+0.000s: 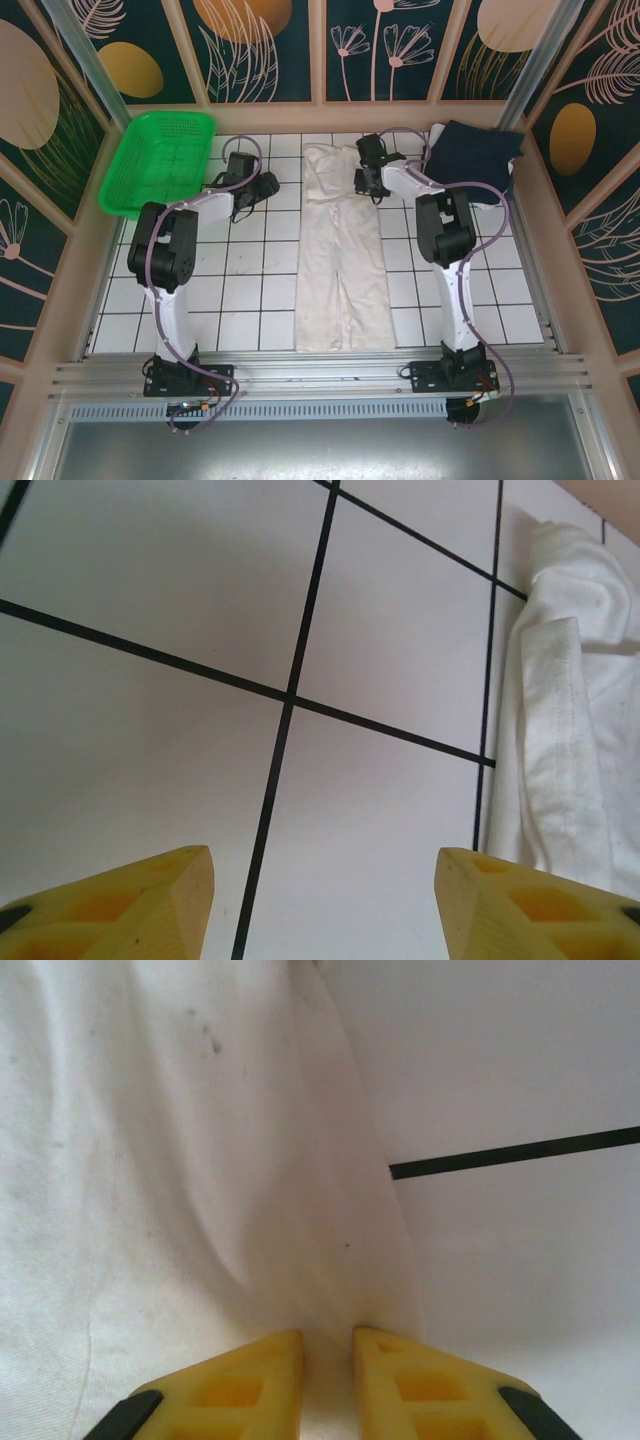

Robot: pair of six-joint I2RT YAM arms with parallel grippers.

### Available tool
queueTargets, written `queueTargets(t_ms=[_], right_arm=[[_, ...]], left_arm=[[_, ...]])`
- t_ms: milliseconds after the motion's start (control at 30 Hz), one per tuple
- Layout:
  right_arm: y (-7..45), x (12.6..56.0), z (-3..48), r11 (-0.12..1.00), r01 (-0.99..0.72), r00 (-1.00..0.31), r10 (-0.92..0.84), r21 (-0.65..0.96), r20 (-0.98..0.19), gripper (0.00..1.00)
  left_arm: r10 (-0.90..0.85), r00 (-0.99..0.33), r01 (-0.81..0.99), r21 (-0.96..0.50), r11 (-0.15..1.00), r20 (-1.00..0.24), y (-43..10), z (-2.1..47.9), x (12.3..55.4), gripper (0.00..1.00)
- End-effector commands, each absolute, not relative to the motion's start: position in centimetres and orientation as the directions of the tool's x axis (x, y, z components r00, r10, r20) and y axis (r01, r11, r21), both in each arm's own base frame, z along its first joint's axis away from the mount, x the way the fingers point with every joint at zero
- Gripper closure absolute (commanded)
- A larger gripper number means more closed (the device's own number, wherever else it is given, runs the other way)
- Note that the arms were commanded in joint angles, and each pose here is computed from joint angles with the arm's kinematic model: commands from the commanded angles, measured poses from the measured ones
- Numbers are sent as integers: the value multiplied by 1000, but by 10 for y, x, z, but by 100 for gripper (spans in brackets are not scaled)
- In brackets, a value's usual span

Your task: Fold and stack the t-shirts

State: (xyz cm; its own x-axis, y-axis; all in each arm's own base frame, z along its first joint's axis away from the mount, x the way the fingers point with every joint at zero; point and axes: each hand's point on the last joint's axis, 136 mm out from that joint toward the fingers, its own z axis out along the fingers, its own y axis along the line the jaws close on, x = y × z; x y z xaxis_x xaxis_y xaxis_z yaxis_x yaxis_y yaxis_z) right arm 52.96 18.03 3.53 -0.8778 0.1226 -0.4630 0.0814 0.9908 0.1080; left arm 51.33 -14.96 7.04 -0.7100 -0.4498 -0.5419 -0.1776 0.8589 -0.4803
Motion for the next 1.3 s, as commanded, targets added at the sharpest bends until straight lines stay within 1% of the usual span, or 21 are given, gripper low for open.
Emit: queueTargets(t_ms=[0,67,100,167,267,333,400,500,633,733,833,933,1100,1267], right_arm=[[179,535,106,987,80,-826,145,141,-544,72],[183,524,129,984,57,-812,145,171,-565,69],[185,512,134,982,46,-810,143,181,-568,66],[189,478,138,981,23,-812,131,193,-569,56],[186,406,126,977,20,-823,137,212,-551,45],[179,348,106,966,46,-848,173,254,-502,40],[178,301,94,948,63,-867,206,311,-454,36],[165,230,61,935,149,-908,259,323,-330,30],[156,167,39,942,182,-939,251,283,-233,29],[151,140,31,956,175,-957,221,235,-188,29],[153,123,25,965,159,-971,191,207,-145,29],[159,114,27,969,139,-979,166,205,-120,33],[138,104,28,987,138,-982,148,87,-120,33],[137,94,26,989,122,-988,129,80,-88,36]], left_arm=[[-431,-676,-109,-497,861,-598,-148,117,496,39],[-419,-679,-95,-494,865,-603,-148,124,477,38],[-407,-685,-89,-485,870,-604,-150,125,466,38],[-383,-697,-70,-475,877,-606,-157,129,443,38],[-342,-743,-45,-468,883,-575,-177,116,399,38],[-328,-772,-34,-480,877,-544,-191,106,367,38],[-307,-801,-32,-475,879,-514,-200,95,338,39],[-244,-852,-12,-447,895,-464,-214,79,293,39],[-158,-902,22,-408,913,-402,-225,60,236,39],[-123,-923,36,-399,916,-365,-230,49,202,39],[-84,-939,64,-408,911,-335,-242,42,174,41],[-50,-948,93,-426,900,-313,-255,41,153,43],[34,-958,149,-393,907,-285,-259,32,132,46],[88,-965,177,-365,914,-248,-251,26,118,47]])
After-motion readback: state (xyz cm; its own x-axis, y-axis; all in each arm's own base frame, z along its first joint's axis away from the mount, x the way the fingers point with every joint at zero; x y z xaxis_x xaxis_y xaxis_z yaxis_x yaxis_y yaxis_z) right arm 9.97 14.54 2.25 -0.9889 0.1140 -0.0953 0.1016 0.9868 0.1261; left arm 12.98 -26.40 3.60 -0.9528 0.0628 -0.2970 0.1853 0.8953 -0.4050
